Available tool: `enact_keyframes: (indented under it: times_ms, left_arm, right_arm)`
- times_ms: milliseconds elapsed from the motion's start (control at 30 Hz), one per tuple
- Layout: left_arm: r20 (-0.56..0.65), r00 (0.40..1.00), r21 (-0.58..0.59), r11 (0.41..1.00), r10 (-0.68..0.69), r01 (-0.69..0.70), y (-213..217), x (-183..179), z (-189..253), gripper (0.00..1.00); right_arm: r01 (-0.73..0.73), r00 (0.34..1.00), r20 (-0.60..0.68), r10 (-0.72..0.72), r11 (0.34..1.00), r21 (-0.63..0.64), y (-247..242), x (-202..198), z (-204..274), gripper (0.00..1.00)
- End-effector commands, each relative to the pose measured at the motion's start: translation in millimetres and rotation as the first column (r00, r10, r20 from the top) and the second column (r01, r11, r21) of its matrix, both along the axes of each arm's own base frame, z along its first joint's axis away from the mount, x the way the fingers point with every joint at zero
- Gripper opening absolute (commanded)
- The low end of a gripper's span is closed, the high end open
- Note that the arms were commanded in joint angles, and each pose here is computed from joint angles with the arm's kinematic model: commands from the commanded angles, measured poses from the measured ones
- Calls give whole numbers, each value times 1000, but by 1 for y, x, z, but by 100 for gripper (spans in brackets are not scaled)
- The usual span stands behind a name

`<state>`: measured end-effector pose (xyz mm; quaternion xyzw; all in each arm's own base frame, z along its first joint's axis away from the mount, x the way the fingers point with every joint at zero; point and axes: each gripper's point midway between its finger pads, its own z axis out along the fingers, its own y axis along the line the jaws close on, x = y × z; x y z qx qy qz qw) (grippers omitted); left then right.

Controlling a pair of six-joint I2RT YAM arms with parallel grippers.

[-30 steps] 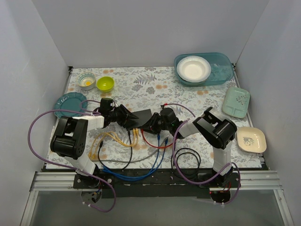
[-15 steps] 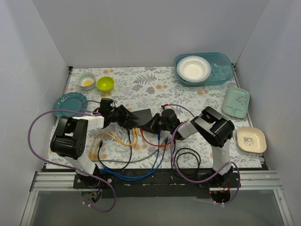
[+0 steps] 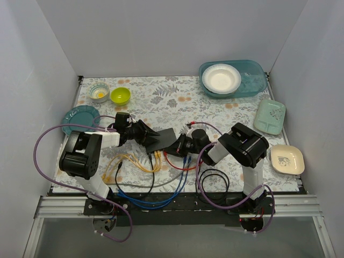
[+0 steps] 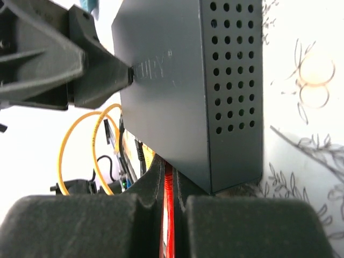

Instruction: Pull the plug from the switch port

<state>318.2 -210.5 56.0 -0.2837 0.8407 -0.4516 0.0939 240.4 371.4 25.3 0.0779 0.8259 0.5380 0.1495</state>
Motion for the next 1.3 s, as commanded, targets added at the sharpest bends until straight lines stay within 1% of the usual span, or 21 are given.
enact_keyframes:
  times_ms: [0,133,200,267,333,367,567,633,767,933,1167,1267]
  left_arm:
    - [-50,998,41,999,31,-29,8,-4,-19,39]
    - [-9,1000,11,1000,-2,2,3,-3,-4,39]
    - [36,999,13,999,-30,29,0,-6,9,39]
    - [65,997,37,998,-48,46,-4,-10,15,39]
    - [99,993,92,994,-68,59,-5,-14,20,40]
    - [81,994,118,991,-76,67,-5,-20,17,40]
    - [100,981,231,963,-163,136,-16,-37,10,40]
    - [104,975,251,954,-194,163,-23,-45,9,40]
    - [79,979,288,944,-187,158,-17,-57,0,40]
    - [58,982,333,931,-177,148,-11,-58,-10,40]
    - [-24,986,386,909,-163,159,-3,-62,-35,39]
    - [-66,988,432,888,-143,157,5,-65,-50,39]
  right_arm:
    - [-132,977,-184,106,982,-133,-30,-58,-58,1]
    - [-127,976,-191,100,983,-135,-30,-58,-57,1]
    - [-117,979,-181,92,984,-132,-26,-52,-54,1]
    - [-115,981,-168,92,984,-134,-21,-45,-50,1]
    - [-119,981,-167,95,983,-140,-18,-42,-50,1]
    - [-123,980,-172,96,981,-149,-18,-42,-51,1]
    - [-117,983,-161,87,975,-187,-16,-33,-51,1]
    - [-112,982,-172,80,976,-186,-16,-32,-52,1]
    - [-105,982,-173,73,978,-180,-13,-28,-51,1]
    - [-105,982,-172,73,977,-184,-13,-25,-51,1]
    - [-116,982,-169,82,972,-203,-18,-30,-52,1]
    - [-130,982,-163,96,968,-215,-20,-32,-53,1]
